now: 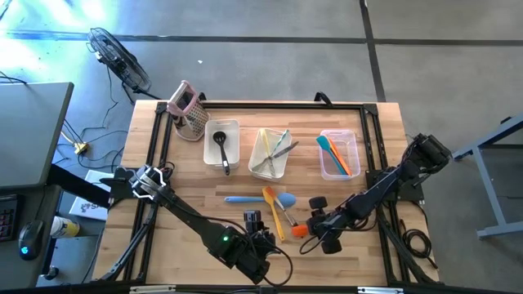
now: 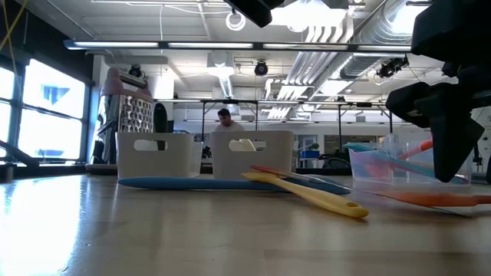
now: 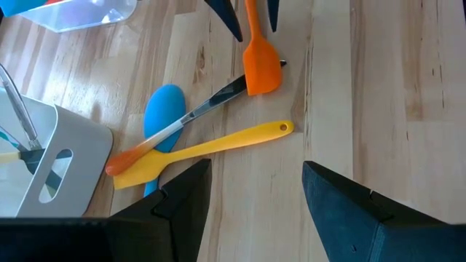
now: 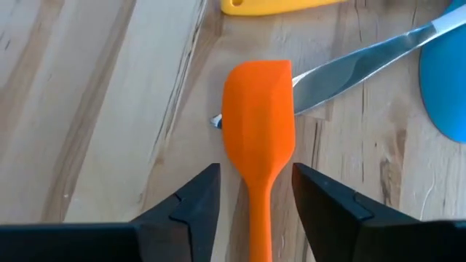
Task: Pick & Place Kitchen Items
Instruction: Put the orange spatula into the transparent bin
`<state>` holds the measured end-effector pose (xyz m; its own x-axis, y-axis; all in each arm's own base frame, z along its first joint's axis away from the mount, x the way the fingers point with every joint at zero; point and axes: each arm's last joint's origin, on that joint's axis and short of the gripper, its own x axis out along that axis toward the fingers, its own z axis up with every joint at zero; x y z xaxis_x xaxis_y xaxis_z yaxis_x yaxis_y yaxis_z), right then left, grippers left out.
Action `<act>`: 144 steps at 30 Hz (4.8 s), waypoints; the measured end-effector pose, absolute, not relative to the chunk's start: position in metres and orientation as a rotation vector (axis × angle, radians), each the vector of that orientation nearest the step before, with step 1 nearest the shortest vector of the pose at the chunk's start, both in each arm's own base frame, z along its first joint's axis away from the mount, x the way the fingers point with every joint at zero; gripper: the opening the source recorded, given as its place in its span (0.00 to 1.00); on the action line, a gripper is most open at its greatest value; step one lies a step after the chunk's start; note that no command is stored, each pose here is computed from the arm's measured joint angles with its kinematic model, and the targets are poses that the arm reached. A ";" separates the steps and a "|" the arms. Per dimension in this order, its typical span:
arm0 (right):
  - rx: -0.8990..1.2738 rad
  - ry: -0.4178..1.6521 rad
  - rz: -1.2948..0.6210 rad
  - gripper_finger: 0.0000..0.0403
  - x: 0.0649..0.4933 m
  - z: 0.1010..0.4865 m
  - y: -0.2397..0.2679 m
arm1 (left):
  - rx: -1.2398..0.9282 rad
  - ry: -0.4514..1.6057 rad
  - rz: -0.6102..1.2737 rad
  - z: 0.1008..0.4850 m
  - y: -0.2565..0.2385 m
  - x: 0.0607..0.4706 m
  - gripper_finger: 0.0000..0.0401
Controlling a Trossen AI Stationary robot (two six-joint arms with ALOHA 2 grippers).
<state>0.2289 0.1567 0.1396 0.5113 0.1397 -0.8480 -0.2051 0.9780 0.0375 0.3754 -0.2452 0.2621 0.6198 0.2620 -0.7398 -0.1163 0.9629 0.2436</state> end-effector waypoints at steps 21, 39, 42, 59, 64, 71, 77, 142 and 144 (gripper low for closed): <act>-0.064 1.039 0.202 0.47 0.244 0.112 0.157 | 0.166 0.892 0.196 0.262 -0.246 0.375 0.52; -0.018 1.078 0.186 0.10 0.246 0.104 0.154 | 0.145 0.898 0.181 0.262 -0.247 0.375 0.52; -0.014 1.083 0.190 0.03 0.246 0.104 0.154 | 0.142 0.896 0.178 0.262 -0.248 0.374 0.52; -0.005 1.074 0.161 0.02 0.241 0.112 0.154 | 0.138 0.894 0.169 0.262 -0.255 0.370 0.52; -0.036 1.089 0.125 0.02 0.227 0.127 0.151 | 0.141 0.898 0.170 0.261 -0.255 0.369 0.52; -0.051 1.005 0.022 0.02 0.214 0.151 0.151 | 0.146 0.899 0.166 0.259 -0.255 0.370 0.52; -0.062 0.781 -0.217 0.02 0.205 0.179 0.142 | 0.219 0.966 0.178 0.228 -0.250 0.364 0.52; 0.392 1.196 -0.916 0.05 0.191 0.184 -0.073 | 0.546 1.129 0.450 0.213 -0.216 0.323 0.52; 0.397 1.195 -0.917 0.11 0.191 0.184 -0.073 | 0.544 1.128 0.451 0.213 -0.216 0.323 0.52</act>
<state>0.1909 -0.0734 0.1840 0.0773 -0.3956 -0.9152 0.7812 0.5944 -0.1910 0.3227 -0.2160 0.2131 0.3648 0.5930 -0.7178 -0.0649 0.7853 0.6157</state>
